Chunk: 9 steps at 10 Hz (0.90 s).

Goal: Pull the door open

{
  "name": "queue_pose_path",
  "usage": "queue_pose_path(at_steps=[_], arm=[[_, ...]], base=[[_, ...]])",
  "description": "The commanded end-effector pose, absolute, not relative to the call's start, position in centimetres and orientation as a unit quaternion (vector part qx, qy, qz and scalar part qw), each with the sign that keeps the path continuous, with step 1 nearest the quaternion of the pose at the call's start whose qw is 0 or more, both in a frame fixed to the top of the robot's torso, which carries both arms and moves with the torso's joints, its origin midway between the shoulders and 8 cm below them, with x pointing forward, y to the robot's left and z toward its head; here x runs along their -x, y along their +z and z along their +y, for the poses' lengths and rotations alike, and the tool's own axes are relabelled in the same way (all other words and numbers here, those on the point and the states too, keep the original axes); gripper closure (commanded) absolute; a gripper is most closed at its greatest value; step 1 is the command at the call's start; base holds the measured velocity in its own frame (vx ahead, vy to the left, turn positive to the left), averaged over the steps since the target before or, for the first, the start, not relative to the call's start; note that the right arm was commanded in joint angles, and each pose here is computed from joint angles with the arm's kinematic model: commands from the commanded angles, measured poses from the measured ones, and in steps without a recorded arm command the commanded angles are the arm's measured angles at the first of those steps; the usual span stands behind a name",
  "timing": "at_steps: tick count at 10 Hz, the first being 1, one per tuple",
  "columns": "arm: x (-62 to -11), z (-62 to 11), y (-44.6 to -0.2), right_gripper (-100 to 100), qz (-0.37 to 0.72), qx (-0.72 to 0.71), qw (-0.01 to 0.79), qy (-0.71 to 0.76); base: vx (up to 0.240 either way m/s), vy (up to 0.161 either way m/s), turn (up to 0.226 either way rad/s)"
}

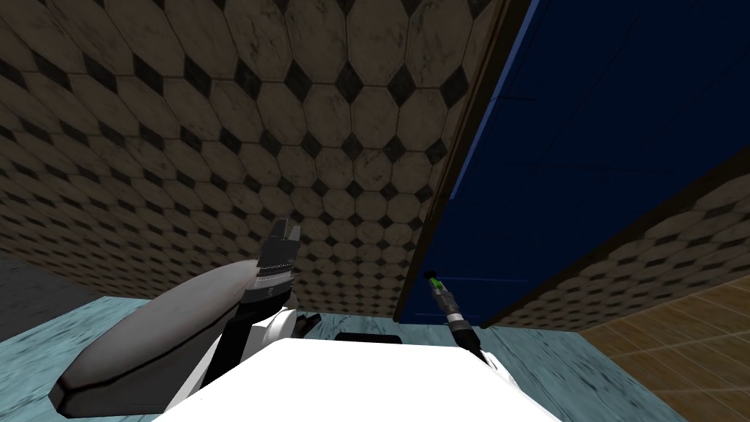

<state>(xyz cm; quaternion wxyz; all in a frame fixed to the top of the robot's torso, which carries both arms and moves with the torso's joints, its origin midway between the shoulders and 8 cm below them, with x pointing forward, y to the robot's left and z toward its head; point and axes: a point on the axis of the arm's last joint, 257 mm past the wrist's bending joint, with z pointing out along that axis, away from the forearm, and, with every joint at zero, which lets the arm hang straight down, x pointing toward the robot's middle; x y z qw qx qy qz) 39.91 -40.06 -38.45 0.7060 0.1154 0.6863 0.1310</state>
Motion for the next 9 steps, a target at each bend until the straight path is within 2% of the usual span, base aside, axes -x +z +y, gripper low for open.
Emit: queue_pose_path(at_steps=[1,9], arm=[[-39.9,-40.04,-38.49,100,0.683,-0.13,0.704,0.144],[-40.44,-40.47,-38.06,100,0.653,-0.224,0.689,0.222]], base=[[-0.038,-0.016,0.036],[-0.041,-0.022,0.06]])
